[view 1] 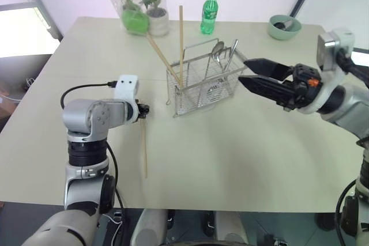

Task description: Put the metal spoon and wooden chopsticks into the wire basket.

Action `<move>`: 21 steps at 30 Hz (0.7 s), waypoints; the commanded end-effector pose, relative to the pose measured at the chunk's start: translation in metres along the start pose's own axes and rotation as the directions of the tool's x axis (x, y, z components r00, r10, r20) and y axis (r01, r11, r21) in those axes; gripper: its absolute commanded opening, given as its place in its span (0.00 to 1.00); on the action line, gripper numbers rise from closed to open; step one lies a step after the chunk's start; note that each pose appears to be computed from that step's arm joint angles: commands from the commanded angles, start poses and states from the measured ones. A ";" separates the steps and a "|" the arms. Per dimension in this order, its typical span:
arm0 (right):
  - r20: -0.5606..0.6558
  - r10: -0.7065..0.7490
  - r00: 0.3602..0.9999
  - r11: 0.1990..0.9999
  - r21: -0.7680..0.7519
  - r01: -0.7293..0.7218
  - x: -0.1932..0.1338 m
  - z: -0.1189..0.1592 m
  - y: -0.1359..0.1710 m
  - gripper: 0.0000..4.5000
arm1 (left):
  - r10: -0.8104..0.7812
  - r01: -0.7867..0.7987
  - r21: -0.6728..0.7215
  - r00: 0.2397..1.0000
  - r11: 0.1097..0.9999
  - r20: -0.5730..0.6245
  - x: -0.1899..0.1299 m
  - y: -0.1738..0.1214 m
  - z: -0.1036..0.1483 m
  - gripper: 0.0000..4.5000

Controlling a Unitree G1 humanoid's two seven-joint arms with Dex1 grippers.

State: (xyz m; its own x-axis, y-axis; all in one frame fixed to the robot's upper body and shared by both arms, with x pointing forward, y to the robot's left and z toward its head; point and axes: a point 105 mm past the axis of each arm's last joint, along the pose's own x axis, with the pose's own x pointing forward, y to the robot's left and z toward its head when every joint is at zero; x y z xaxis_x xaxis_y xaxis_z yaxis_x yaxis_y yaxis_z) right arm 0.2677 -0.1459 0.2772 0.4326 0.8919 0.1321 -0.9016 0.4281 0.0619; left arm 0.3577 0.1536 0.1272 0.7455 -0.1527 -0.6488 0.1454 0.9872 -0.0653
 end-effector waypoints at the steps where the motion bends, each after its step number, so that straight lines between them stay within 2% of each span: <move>1: 0.044 0.012 0.999 0.998 -0.057 -0.010 -0.003 0.015 0.007 0.78 | -0.043 0.043 -0.008 0.999 0.999 -0.028 0.005 -0.009 -0.005 0.12; 2: 0.045 0.011 0.999 0.998 -0.058 -0.009 -0.003 0.015 0.007 0.78 | -0.041 0.040 -0.015 0.999 0.999 -0.024 0.005 -0.008 -0.005 0.01; 6: 0.049 0.012 0.999 0.998 -0.060 -0.009 -0.002 0.017 0.006 0.78 | -0.012 0.012 -0.011 0.999 1.000 0.039 0.004 -0.003 0.005 0.00; 9: 0.052 0.011 0.999 0.998 -0.059 -0.008 -0.002 0.018 0.004 0.78 | 0.078 -0.086 0.038 0.982 0.996 0.173 -0.001 0.013 0.027 0.00; 11: 0.051 0.009 0.999 0.998 -0.057 -0.006 -0.003 0.018 0.003 0.78 | 0.139 -0.150 0.017 0.948 0.989 0.287 -0.008 0.026 0.050 0.00; 13: 0.050 0.008 0.999 0.998 -0.055 -0.005 -0.003 0.019 0.002 0.78 | 0.236 -0.237 -0.062 0.840 0.970 0.488 -0.030 0.048 0.089 0.00; 16: 0.048 0.007 0.999 0.999 -0.051 -0.004 -0.003 0.021 0.000 0.78 | 0.320 -0.269 -0.190 0.615 0.944 0.721 -0.075 0.075 0.140 0.00; 18: 0.047 0.006 0.999 0.999 -0.051 -0.003 -0.003 0.023 -0.001 0.78 | 0.318 -0.181 -0.262 0.480 0.948 0.818 -0.106 0.085 0.167 0.00; 21: 0.048 0.005 0.999 0.999 -0.049 -0.003 -0.001 0.026 -0.004 0.78 | 0.218 0.062 -0.242 0.262 0.968 0.940 -0.160 0.079 0.204 0.00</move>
State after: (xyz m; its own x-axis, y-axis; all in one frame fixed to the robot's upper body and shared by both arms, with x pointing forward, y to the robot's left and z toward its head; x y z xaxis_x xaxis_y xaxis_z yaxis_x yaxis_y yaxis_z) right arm 0.2747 -0.1509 0.2886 0.4423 0.8836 0.1534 -0.8967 0.4393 0.0550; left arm 0.3976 0.2464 0.3444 0.9103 0.1652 0.3796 -0.0759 0.9680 -0.2393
